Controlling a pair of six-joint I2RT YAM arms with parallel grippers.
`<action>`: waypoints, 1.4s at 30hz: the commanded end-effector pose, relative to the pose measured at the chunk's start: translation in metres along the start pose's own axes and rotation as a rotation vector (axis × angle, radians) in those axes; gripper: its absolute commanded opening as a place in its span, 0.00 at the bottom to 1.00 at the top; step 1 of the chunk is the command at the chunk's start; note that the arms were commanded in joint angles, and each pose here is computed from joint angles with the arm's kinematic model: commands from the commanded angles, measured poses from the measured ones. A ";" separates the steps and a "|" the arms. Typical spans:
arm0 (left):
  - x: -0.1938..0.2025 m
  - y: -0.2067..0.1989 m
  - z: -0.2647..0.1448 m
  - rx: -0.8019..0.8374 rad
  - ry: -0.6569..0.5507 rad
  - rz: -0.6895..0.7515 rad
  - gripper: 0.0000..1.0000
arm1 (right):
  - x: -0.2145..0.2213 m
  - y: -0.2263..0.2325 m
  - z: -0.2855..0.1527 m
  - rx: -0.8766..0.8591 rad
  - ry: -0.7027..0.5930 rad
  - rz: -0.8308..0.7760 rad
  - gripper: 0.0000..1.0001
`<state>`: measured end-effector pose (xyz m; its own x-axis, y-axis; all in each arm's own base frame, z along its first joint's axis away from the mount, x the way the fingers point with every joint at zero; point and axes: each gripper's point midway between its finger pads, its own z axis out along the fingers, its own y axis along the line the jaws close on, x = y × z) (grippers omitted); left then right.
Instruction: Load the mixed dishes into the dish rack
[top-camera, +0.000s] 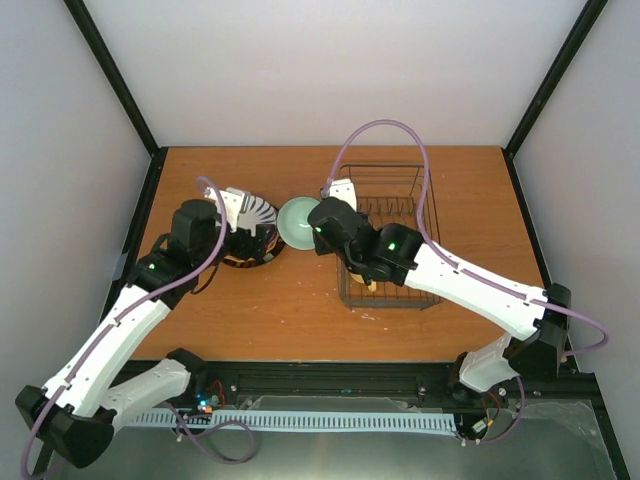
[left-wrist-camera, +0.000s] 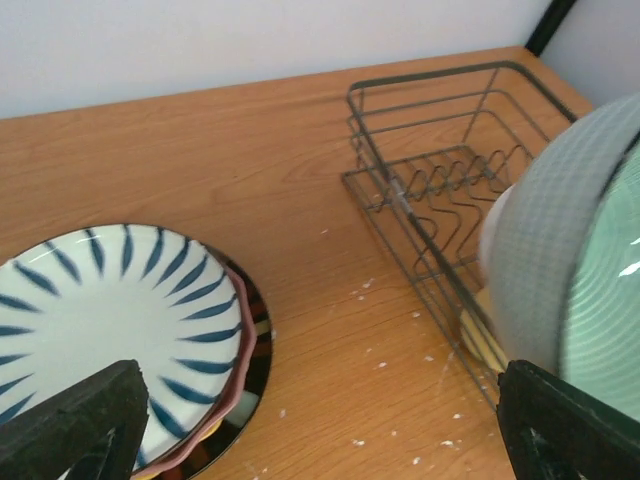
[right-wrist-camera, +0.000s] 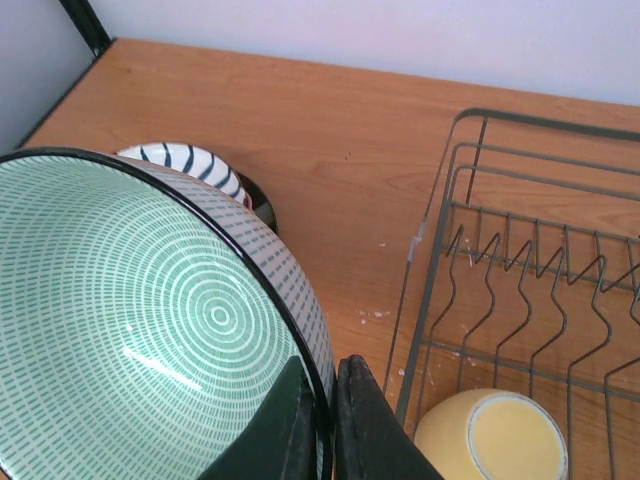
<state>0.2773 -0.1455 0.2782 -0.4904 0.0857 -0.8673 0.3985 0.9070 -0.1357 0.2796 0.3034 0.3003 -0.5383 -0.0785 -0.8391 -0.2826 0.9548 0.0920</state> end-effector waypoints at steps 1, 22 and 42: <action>-0.040 -0.032 -0.017 0.164 -0.109 0.022 0.96 | -0.001 0.001 0.001 0.009 -0.017 -0.018 0.03; -0.038 -0.052 -0.006 0.286 -0.107 0.013 0.93 | -0.017 0.006 -0.021 -0.081 -0.054 0.024 0.03; -0.028 -0.075 0.013 0.435 -0.060 -0.007 0.01 | -0.019 0.021 -0.025 -0.167 -0.035 0.024 0.03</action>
<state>0.2860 -0.2062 0.2879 -0.4919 0.0462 -0.8694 0.6027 0.7388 -0.3017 0.2584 0.3229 0.3089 -0.5597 -0.0910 -0.8237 -0.4041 0.8977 0.1754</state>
